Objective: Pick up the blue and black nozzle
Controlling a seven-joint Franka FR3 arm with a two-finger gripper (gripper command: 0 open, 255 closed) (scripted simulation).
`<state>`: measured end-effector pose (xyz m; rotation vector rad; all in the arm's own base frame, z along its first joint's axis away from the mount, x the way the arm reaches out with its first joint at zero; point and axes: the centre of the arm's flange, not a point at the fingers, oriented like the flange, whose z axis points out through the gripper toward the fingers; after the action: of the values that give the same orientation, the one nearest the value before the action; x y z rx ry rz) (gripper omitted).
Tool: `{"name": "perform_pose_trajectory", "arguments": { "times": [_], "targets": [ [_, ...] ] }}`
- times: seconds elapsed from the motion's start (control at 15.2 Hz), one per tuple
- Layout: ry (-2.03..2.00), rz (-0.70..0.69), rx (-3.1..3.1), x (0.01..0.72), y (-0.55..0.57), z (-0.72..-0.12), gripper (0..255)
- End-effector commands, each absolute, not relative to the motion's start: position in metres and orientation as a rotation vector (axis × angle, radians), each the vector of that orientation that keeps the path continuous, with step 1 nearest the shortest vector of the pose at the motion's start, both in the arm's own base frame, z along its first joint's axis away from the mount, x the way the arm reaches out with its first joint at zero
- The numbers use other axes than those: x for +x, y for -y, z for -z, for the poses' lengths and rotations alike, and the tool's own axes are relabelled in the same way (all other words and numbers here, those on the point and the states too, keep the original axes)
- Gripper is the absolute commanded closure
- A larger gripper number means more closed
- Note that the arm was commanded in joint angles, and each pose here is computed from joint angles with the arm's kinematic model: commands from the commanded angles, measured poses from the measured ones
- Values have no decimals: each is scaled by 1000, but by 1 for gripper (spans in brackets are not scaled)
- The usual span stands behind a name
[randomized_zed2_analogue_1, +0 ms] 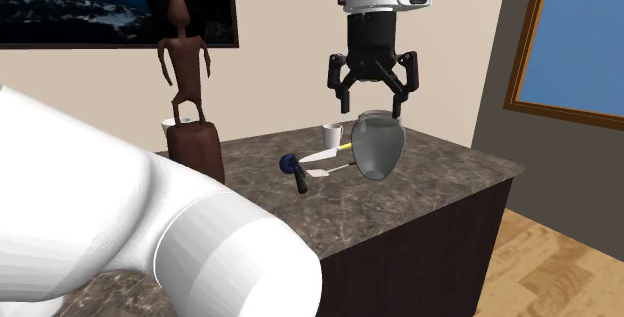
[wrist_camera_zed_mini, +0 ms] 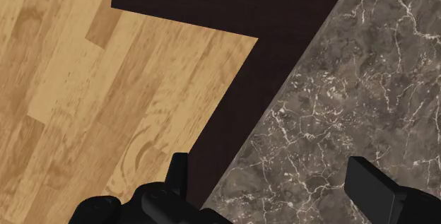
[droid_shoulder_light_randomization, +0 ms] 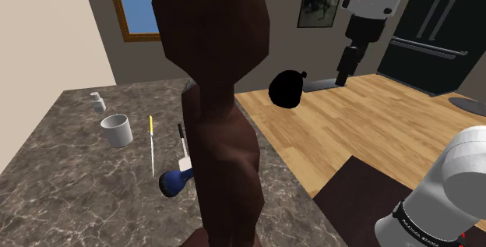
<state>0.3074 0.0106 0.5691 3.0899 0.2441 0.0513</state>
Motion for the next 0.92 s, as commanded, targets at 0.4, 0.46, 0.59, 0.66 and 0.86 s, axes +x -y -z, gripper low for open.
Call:
{"name": "perform_pose_trajectory", "arguments": {
  "times": [0.4,0.46,0.59,0.66,0.86],
  "targets": [
    [-458,-73,3084,355,-55,-530,0],
    [-494,-76,3082,362,-63,-523,0],
    [-566,-83,3076,376,-79,-511,0],
    [-602,-87,3072,383,-88,-504,0],
    [-709,-97,3059,402,-115,-486,0]
  ]
}}
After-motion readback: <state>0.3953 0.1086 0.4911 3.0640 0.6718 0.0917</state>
